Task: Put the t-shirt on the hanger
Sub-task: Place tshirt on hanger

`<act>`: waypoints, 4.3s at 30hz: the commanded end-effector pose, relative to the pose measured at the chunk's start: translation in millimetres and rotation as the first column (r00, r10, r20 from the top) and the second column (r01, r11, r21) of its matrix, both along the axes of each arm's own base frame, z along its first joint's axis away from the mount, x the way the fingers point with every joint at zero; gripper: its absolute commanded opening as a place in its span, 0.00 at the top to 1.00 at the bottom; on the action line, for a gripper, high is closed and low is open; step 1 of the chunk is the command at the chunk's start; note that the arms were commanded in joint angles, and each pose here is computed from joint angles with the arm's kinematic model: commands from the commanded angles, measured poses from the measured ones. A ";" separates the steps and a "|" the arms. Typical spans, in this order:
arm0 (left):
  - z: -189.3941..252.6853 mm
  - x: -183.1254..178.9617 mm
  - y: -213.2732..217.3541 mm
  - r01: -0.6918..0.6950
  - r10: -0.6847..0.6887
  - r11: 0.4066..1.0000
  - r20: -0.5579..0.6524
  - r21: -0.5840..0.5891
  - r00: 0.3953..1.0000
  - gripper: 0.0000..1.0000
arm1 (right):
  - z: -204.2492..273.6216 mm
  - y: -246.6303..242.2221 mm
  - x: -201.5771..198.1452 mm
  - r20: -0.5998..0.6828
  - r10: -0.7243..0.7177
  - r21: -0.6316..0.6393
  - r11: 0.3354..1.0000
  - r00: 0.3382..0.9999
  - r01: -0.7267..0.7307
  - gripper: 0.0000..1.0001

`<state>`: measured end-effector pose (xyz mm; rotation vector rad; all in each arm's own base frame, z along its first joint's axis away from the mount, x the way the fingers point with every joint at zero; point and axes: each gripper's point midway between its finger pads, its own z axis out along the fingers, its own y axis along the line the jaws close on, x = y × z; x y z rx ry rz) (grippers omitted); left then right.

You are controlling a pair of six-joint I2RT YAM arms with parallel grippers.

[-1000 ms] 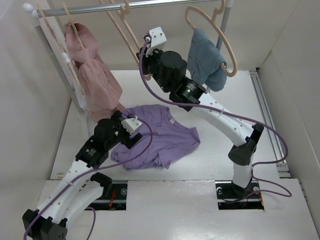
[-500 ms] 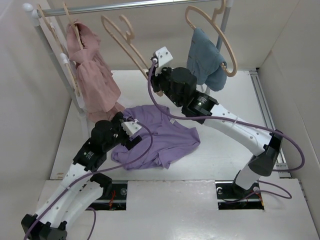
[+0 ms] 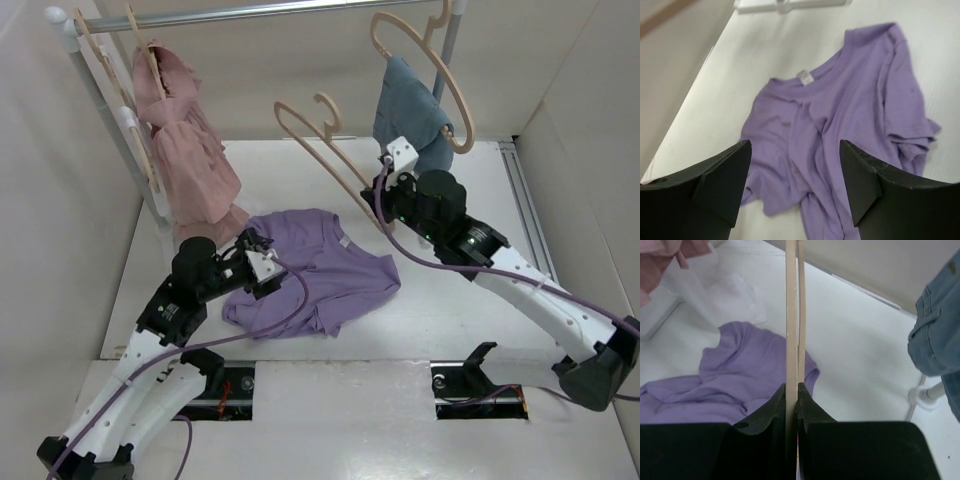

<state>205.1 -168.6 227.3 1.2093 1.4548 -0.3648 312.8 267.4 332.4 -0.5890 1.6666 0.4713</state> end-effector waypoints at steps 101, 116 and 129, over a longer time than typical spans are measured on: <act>18.8 145.2 -105.0 -0.181 0.163 0.982 -0.228 -0.061 0.960 0.11 | -123.4 -62.7 0.3 -0.361 0.013 -0.057 0.998 0.932 -0.036 1.00; -123.2 226.5 -117.7 -0.499 0.553 0.833 -0.354 0.238 0.755 0.09 | -98.0 -101.7 -33.9 -0.344 -0.066 -0.081 0.996 0.937 0.040 1.00; -155.8 214.5 -118.5 -0.468 0.562 0.825 -0.363 0.318 0.744 0.43 | -91.3 -96.3 -45.0 -0.323 0.018 -0.059 0.997 0.946 -0.039 1.00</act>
